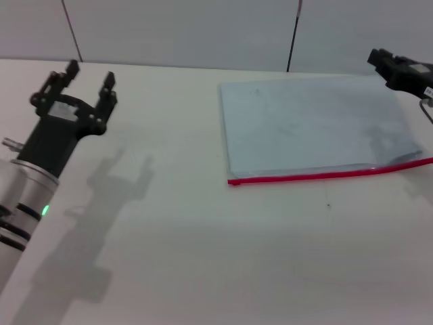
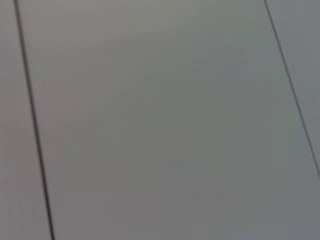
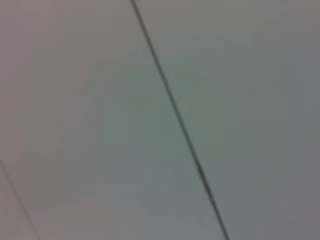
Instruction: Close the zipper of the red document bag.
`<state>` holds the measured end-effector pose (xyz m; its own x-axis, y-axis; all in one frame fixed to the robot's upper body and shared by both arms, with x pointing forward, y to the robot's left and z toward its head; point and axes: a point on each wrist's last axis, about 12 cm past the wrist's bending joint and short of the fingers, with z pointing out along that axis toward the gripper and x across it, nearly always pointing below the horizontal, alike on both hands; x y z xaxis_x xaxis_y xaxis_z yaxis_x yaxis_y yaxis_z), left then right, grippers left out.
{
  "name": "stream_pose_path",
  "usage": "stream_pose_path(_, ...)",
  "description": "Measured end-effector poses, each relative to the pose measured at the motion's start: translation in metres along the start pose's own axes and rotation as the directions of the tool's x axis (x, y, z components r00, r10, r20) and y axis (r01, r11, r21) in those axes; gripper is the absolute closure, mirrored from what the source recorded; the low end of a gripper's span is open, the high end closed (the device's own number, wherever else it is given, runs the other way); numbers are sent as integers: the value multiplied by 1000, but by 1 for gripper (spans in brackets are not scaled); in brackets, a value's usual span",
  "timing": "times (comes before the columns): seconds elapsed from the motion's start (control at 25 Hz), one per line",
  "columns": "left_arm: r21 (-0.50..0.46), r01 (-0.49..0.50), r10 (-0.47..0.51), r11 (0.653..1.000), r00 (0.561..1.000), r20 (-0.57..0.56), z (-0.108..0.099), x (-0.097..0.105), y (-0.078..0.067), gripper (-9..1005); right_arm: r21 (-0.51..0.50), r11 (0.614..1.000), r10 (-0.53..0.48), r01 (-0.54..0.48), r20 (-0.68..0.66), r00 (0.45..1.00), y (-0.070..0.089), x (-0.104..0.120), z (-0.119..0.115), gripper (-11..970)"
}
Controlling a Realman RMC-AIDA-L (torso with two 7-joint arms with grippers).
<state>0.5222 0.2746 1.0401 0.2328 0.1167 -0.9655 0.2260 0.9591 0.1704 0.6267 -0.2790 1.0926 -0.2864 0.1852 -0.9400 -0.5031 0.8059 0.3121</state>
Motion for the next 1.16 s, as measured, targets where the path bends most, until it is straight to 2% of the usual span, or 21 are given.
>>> stream_pose_path(0.36, -33, 130, -129, 991, 991, 32, -8, -2, 23, 406, -116, 981, -132, 155, 182, 974, 29, 15, -8, 817)
stream_pose_path(0.68, -26, 175, -174, 984, 984, 36, -6, -3, 27, 408, -151, 954, -205, 260, 308, 929, 52, 27, -15, 813)
stream_pose_path(1.16, -15, 175, -175, 984, 984, 34, -5, -3, 24, 408, -176, 946, -200, 273, 344, 917, 56, 25, -18, 805)
